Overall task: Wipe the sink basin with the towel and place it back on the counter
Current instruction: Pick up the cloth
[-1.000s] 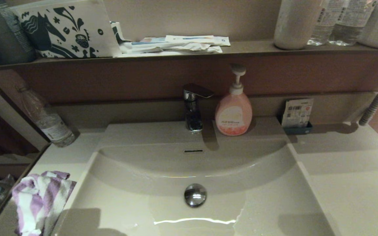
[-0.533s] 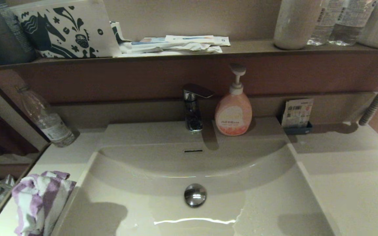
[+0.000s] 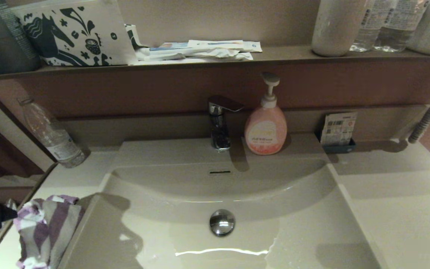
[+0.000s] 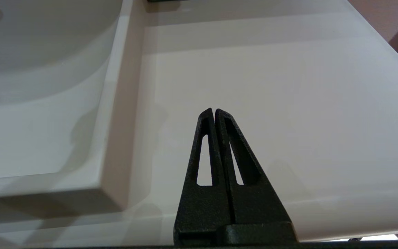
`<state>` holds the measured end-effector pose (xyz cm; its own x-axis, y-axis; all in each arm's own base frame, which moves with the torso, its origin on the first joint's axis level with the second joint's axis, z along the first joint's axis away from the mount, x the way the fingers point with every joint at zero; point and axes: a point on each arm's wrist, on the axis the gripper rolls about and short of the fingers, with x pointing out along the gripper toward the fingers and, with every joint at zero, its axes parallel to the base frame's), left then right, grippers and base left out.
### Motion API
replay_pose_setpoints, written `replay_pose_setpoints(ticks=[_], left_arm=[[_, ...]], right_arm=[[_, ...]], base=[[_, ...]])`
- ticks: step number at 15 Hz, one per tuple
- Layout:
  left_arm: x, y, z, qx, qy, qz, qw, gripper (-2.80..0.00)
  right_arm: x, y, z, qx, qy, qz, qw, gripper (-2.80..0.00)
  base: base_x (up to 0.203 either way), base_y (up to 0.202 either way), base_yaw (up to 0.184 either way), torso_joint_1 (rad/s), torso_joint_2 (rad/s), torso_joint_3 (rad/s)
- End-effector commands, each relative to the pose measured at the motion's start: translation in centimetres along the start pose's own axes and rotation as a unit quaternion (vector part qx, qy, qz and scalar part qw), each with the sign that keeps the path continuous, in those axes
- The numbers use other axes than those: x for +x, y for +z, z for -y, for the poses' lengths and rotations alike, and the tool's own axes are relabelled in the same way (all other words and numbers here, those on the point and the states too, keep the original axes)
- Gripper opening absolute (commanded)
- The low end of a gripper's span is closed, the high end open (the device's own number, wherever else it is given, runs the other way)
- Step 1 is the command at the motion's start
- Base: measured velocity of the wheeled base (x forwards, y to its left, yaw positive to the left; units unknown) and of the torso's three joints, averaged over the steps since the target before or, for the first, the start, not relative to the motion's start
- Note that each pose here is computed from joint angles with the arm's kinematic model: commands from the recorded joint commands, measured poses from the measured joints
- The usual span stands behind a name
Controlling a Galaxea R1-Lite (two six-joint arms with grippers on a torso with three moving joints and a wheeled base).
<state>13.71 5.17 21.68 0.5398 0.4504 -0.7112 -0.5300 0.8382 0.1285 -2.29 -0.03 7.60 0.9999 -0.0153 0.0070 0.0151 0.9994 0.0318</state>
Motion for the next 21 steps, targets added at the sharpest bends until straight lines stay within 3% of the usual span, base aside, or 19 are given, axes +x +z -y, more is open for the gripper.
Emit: replay_pose_setpoints(ticks=[1,3,5,13,17,19,21], left_arm=[[2.7,1.2,0.9,-0.015,0.007,-0.057,0.9983,0.0],[4.2,1.9,1.6,-0.043,0.007,-0.083,0.9956,0.0],[4.4,2.9,1.8,-0.071,-0.017,-0.081,0.9941,0.0],[8.0,3.6,1.0,-0.105,-0.014,-0.125,0.9865,0.0],[7.9,3.0,0.8,-0.102,-0.004,-0.134,0.9857,0.0],[7.3,3.1,0.5,-0.099,0.021,-0.127,0.9867,0.0],[6.6,2.6,0.5,-0.089,0.032,-0.145,0.9849,0.0]], right_arm=[[0.0,0.0,0.0,0.0,0.0,0.0,1.0,-2.8],[0.0,0.0,0.0,0.0,0.0,0.0,1.0,-2.8],[0.0,0.0,0.0,0.0,0.0,0.0,1.0,-2.8],[0.0,0.0,0.0,0.0,0.0,0.0,1.0,-2.8],[0.0,0.0,0.0,0.0,0.0,0.0,1.0,-2.8],[0.0,0.0,0.0,0.0,0.0,0.0,1.0,-2.8],[0.0,0.0,0.0,0.0,0.0,0.0,1.0,-2.8]], base=[[0.0,0.0,0.0,0.0,0.0,0.0],[0.0,0.0,0.0,0.0,0.0,0.0],[0.0,0.0,0.0,0.0,0.0,0.0],[0.0,0.0,0.0,0.0,0.0,0.0],[0.0,0.0,0.0,0.0,0.0,0.0],[0.0,0.0,0.0,0.0,0.0,0.0],[0.0,0.0,0.0,0.0,0.0,0.0]])
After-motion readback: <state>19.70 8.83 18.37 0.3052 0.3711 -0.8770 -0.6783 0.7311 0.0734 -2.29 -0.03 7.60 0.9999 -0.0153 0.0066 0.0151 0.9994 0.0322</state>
